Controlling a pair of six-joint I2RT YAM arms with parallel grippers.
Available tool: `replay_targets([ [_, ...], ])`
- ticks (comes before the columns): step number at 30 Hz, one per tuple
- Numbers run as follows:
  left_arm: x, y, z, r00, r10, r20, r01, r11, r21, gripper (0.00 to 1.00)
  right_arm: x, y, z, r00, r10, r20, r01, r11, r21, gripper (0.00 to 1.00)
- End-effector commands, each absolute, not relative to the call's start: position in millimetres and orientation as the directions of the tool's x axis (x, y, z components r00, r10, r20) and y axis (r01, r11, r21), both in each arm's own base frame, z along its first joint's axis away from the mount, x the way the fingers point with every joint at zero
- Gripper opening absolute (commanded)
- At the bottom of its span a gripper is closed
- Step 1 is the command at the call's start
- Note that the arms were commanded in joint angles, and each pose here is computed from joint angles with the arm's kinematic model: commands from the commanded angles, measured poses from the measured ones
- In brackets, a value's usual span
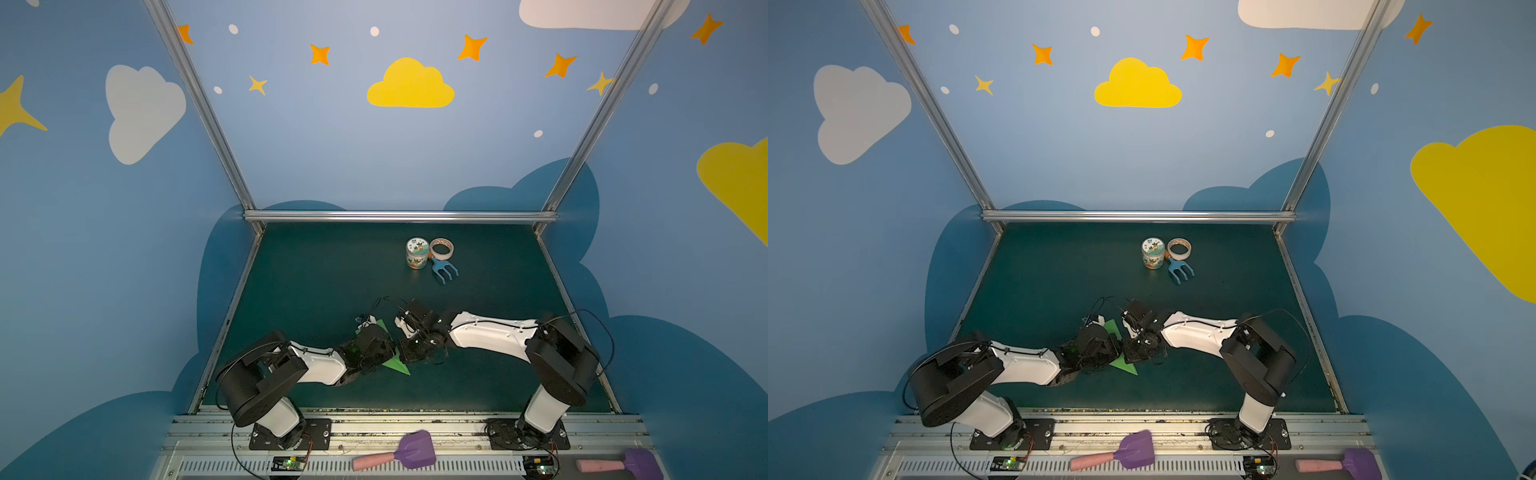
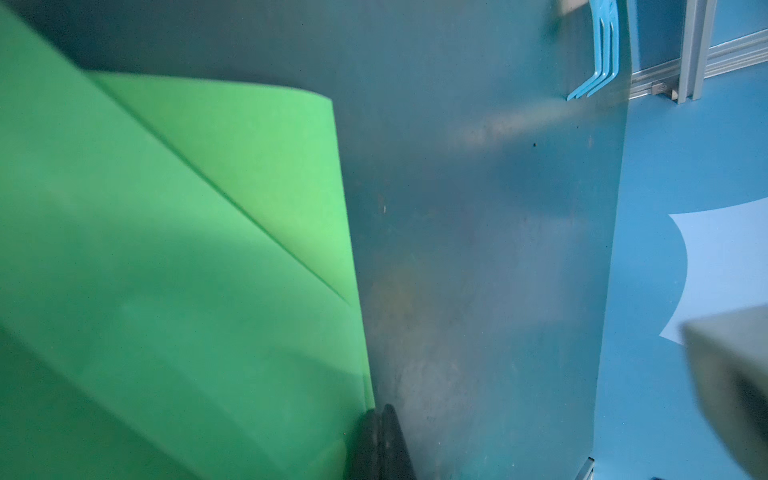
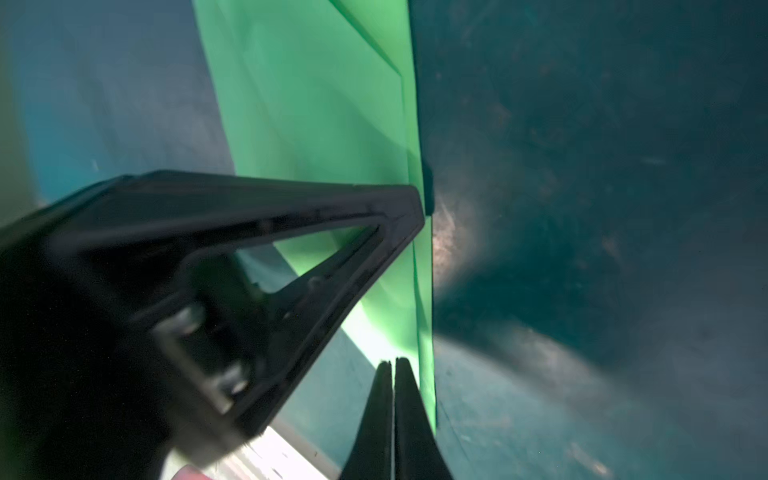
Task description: Fold a paper plane with a square sheet of paper (fold left side to right side)
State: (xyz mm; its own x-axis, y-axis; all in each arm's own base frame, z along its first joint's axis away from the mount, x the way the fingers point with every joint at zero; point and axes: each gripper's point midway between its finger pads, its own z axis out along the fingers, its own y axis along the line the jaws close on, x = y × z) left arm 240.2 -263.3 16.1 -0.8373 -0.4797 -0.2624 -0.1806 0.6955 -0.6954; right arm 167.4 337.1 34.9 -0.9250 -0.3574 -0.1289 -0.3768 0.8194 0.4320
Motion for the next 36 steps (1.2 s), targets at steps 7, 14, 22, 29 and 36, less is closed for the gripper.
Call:
replay_targets([
  [7,219.4,-218.1,-26.2,-0.842,-0.464,-0.275,-0.273,0.806,-0.525,0.04,149.6,328.2,10.6,-0.93,-0.361,-0.07,-0.356,0.835,0.419,0.0],
  [14,225.6,-220.3,-3.4,-0.834,-0.457,-0.308,-0.244,0.807,-0.538,0.04,144.7,310.3,-9.1,-0.934,-0.356,-0.034,-0.342,0.862,0.374,0.0],
  [22,217.3,-239.2,43.5,-0.883,-0.35,-0.314,-0.095,0.788,-0.609,0.04,142.8,305.3,-14.0,-0.931,-0.363,-0.023,-0.347,0.866,0.359,0.0],
  [29,204.4,-259.0,43.3,-0.918,-0.3,-0.26,-0.059,0.751,-0.657,0.04,142.1,301.7,-17.0,-0.93,-0.367,-0.017,-0.349,0.869,0.349,0.0],
  [36,204.9,-278.1,34.1,-0.929,-0.276,-0.248,-0.043,0.744,-0.667,0.04,141.1,299.4,-19.7,-0.931,-0.365,-0.009,-0.346,0.873,0.344,0.0],
])
